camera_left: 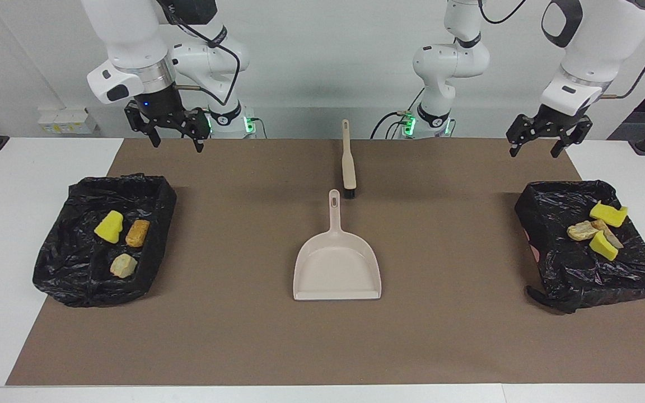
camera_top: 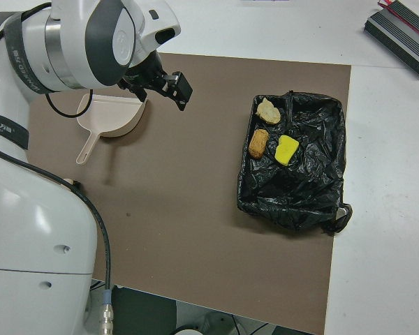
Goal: Sweep and dump trash in bin
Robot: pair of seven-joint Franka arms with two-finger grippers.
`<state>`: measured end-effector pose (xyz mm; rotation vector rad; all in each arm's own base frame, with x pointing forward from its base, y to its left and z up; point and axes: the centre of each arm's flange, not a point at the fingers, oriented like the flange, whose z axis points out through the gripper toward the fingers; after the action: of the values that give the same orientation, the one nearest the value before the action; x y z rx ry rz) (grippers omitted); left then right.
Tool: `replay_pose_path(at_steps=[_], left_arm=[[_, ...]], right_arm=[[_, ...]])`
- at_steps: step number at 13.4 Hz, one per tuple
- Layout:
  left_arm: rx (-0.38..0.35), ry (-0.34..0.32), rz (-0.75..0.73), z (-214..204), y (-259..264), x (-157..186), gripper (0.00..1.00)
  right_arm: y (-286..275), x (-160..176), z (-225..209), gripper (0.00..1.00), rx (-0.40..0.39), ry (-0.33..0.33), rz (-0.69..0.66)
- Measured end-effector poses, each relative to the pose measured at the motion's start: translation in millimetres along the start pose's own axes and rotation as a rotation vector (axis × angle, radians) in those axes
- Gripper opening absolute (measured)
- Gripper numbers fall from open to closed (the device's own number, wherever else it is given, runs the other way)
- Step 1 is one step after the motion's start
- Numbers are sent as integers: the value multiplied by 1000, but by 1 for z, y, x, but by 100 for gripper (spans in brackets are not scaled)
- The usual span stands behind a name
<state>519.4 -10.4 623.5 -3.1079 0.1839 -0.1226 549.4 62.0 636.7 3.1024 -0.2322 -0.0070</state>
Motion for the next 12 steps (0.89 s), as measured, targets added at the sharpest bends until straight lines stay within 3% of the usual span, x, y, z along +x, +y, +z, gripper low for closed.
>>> replay_pose_path(at_steps=[4,12], left_arm=[[1,16,-2,-40,0,-4,100],[-4,-35,-6,-44,-1,-12,100]], right_arm=[[0,0,0,100,0,0,0],[4,1,0,100,0,0,7]])
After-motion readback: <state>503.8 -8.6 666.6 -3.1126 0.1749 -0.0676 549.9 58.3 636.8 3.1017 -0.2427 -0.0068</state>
